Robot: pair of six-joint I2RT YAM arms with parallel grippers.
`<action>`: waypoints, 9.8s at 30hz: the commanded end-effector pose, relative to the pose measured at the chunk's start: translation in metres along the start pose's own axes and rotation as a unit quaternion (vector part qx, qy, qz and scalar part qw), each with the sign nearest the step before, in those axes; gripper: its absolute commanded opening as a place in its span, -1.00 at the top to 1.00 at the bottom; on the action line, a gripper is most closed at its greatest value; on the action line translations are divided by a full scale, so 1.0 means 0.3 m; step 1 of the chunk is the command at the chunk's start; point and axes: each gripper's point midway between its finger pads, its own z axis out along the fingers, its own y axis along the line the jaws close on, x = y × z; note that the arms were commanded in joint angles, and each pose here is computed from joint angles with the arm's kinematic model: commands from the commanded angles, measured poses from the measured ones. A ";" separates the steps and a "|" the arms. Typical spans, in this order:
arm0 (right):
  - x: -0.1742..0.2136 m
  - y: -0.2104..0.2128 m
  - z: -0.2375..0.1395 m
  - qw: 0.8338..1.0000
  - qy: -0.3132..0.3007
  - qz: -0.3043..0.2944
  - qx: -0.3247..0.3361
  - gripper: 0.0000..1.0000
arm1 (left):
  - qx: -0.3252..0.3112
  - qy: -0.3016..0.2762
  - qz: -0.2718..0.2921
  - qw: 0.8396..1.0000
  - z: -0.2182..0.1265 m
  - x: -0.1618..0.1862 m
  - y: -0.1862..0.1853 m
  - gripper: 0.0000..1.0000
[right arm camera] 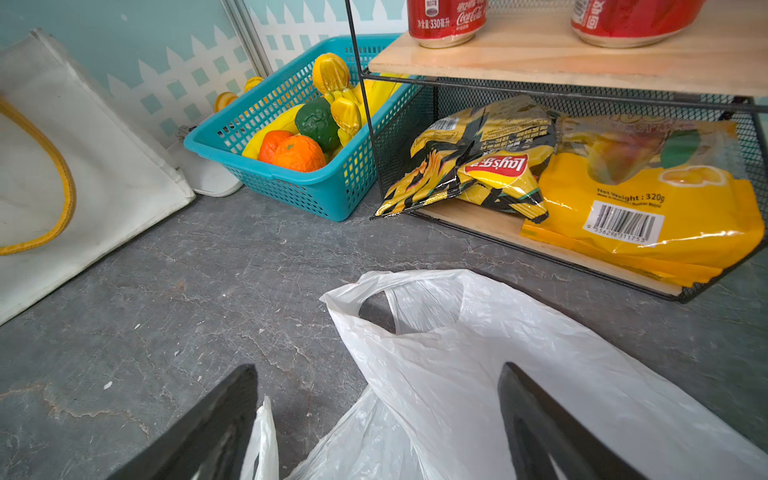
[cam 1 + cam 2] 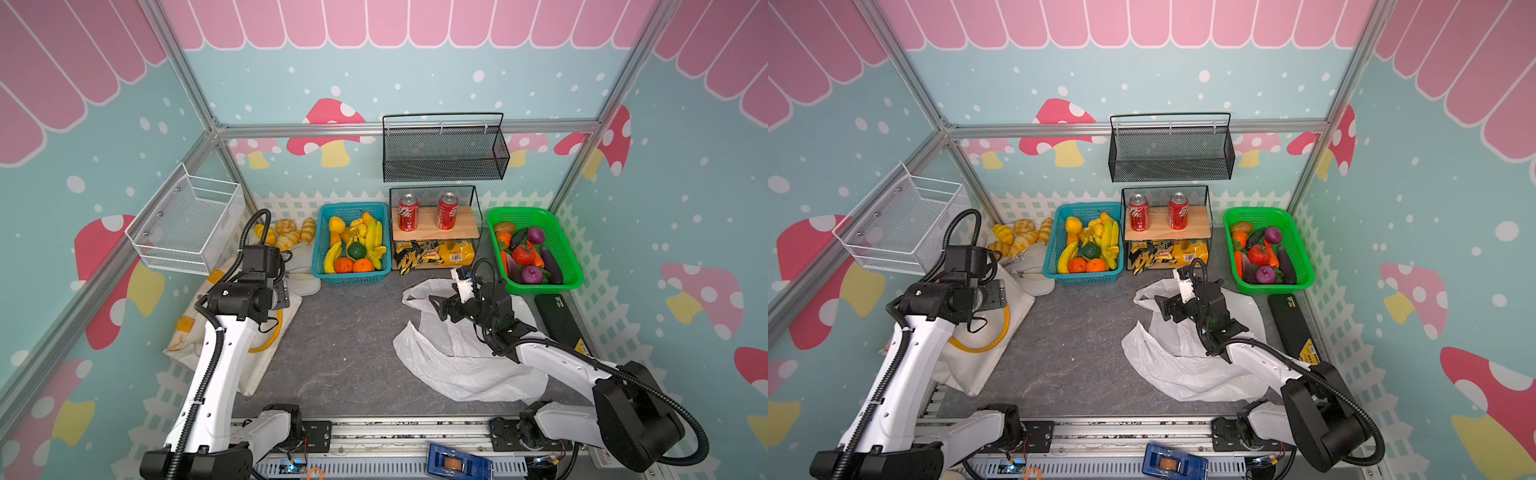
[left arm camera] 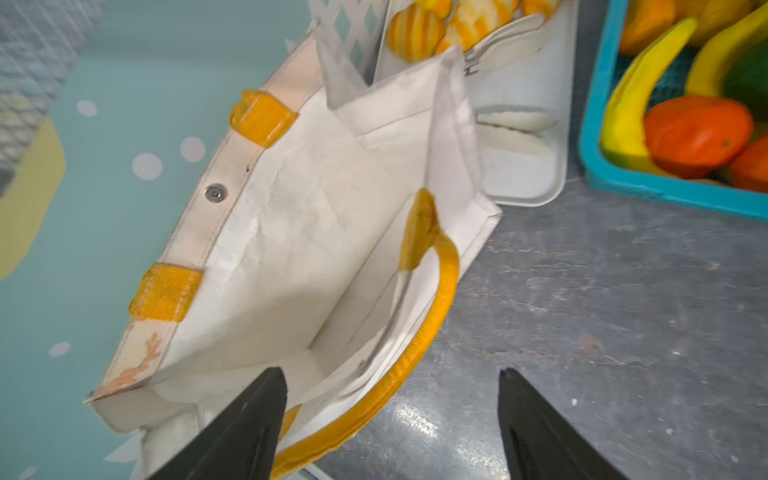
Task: Place the mixed food into the grocery bags and tie them
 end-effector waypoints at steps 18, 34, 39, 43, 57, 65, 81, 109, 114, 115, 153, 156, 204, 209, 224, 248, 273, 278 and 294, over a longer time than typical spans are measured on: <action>-0.004 -0.004 -0.041 1.000 -0.015 0.003 0.012 -0.85 | 0.131 0.062 -0.071 0.987 0.122 0.027 -0.197 0.98; -0.143 -0.045 -0.023 0.998 0.006 -0.012 0.057 -0.87 | 0.279 0.044 -0.021 0.959 -0.208 0.127 -0.503 1.00; -0.168 -0.064 -0.008 0.998 0.025 -0.001 0.064 -0.87 | 0.390 0.033 -0.016 0.920 -0.321 0.129 -0.773 0.97; -0.184 -0.072 -0.019 0.997 0.018 0.005 0.069 -0.87 | 0.446 0.022 -0.008 0.895 -0.358 0.089 -0.961 0.61; -0.212 0.067 -0.032 1.000 -0.005 0.011 -0.026 -0.79 | 0.347 -0.080 0.015 0.934 -0.209 -0.051 -0.541 -0.65; -0.232 0.170 0.016 0.994 -0.002 0.045 -0.102 -0.74 | 0.380 0.052 -0.002 0.923 0.012 -0.007 -0.564 -0.67; -0.284 0.515 0.189 0.976 0.045 0.094 -0.193 -0.45 | 0.396 0.078 -0.004 0.915 0.034 0.026 -0.566 0.51; -0.327 0.214 0.294 0.993 0.098 -0.056 0.025 0.18 | 0.529 0.086 -0.146 0.831 -0.086 0.112 -0.675 0.97; -0.370 0.232 0.132 0.997 0.068 -0.036 -0.025 -0.65 | 0.507 0.079 -0.149 0.845 -0.047 0.123 -0.664 1.00; -0.365 0.215 0.103 0.997 0.064 -0.024 -0.032 -0.69 | 0.505 0.078 -0.150 0.846 -0.041 0.125 -0.662 1.00; -0.043 -0.262 0.641 0.916 -0.080 0.383 0.086 -0.12 | 0.519 0.068 -0.149 0.839 -0.056 0.120 -0.671 1.00; -0.061 -0.260 0.656 0.917 -0.089 0.380 0.078 0.11 | 0.518 0.069 -0.148 0.839 -0.052 0.125 -0.671 1.00; -0.560 0.707 -0.316 0.917 -0.033 -0.119 -0.380 1.00 | 0.504 0.051 -0.151 0.849 -0.045 0.114 -0.658 1.00; -0.452 0.734 -0.234 0.911 0.036 -0.108 -0.396 1.00 | 0.504 0.047 -0.149 0.849 -0.049 0.109 -0.657 1.00; -0.237 0.742 0.048 0.907 0.193 -0.074 -0.367 1.00 | 0.511 0.042 -0.130 0.849 -0.069 0.109 -0.686 1.00; -0.285 0.637 0.207 0.944 0.194 -0.120 -0.240 -0.14 | 0.516 0.044 -0.134 0.845 -0.076 0.115 -0.687 1.00; -0.099 -0.406 0.273 0.950 -0.051 0.258 0.168 -0.69 | 0.525 0.044 -0.132 0.839 -0.094 0.107 -0.690 1.00; -0.053 -0.465 0.404 0.942 -0.048 0.278 0.181 -0.71 | 0.527 0.043 -0.133 0.838 -0.096 0.106 -0.691 1.00; 0.038 -0.557 0.542 0.914 -0.067 0.344 0.206 -0.54 | 0.530 0.048 -0.131 0.836 -0.095 0.113 -0.696 1.00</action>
